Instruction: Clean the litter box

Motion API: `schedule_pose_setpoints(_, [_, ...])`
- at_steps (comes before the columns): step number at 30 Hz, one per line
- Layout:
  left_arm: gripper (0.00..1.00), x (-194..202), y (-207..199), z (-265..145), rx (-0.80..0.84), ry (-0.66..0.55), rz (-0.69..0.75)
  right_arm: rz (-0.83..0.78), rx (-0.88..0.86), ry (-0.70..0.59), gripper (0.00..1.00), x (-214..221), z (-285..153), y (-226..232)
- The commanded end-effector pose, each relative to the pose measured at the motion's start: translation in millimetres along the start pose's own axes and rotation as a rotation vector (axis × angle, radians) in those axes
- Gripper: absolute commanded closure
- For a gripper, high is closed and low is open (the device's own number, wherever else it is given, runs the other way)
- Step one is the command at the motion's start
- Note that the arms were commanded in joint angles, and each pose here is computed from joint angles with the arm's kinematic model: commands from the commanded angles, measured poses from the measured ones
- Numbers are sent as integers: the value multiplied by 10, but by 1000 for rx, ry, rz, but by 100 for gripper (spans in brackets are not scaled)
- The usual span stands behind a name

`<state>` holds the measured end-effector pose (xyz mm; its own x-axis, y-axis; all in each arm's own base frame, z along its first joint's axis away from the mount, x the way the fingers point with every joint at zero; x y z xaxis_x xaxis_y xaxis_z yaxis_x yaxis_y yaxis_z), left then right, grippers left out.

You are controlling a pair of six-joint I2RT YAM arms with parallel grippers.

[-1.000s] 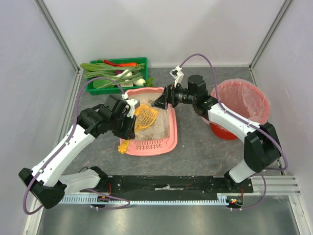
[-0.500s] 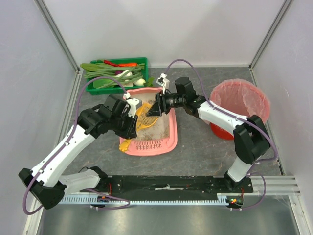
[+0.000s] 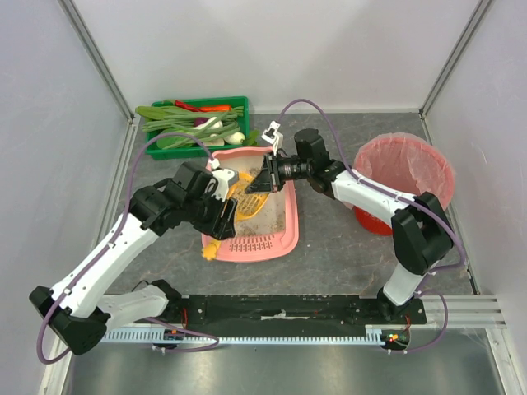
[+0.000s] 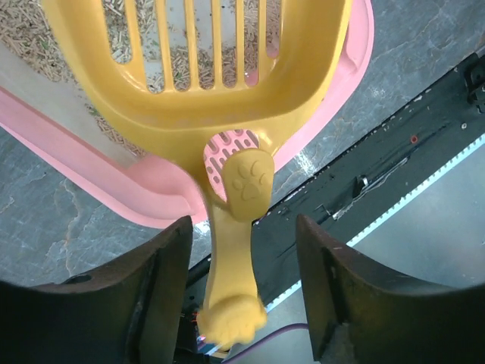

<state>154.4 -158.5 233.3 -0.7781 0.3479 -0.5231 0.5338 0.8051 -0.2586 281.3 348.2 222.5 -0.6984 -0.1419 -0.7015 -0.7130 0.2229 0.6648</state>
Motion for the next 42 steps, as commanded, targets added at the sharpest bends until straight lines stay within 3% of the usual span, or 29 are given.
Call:
schedule_pose_setpoints(1, [34, 34, -48, -33, 34, -18, 11, 22, -88, -50, 100, -144, -2, 83])
schedule_pose_setpoints(11, [28, 146, 31, 7, -12, 12, -23, 35, -90, -87, 100, -236, -161, 28])
schedule_pose_setpoints(17, [44, 126, 45, 50, -19, 23, -19, 31, -64, -84, 100, -228, -169, 1])
schedule_pose_setpoints(25, [45, 110, 29, 122, 3, 29, 5, 37, -35, -68, 100, -176, -173, -59])
schedule_pose_setpoints(32, [79, 71, 14, 175, 15, 30, 5, 45, -16, -58, 100, -140, -175, -92])
schedule_pose_setpoints(35, [98, 79, 16, 194, 15, 38, 2, 48, -11, -57, 100, -131, -171, -98])
schedule_pose_setpoints(37, [98, 83, 24, 194, 7, 39, -8, 50, 1, -60, 100, -136, -179, -111])
schedule_pose_setpoints(40, [98, 99, 14, 170, 2, 51, -37, 47, 15, -63, 81, -136, -185, -123])
schedule_pose_setpoints(41, [98, 92, 5, 145, 2, 51, -43, 35, 20, -70, 62, -155, -200, -108])
schedule_pose_setpoints(42, [98, 104, 1, 126, 1, 60, -47, 28, 25, -75, 52, -166, -208, -103])
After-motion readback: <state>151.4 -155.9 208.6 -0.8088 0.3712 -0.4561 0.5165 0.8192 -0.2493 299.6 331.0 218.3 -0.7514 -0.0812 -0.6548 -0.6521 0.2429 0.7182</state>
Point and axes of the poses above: each gripper's point midway between its finger pads, its own z axis out along the fingers, its own y axis along the line the jaws close on, x = y × z, the point moved 3 cm from there along -z, back along the fingers, and after that the axes turned 2 degrees about -z, right-handed, at the moved point
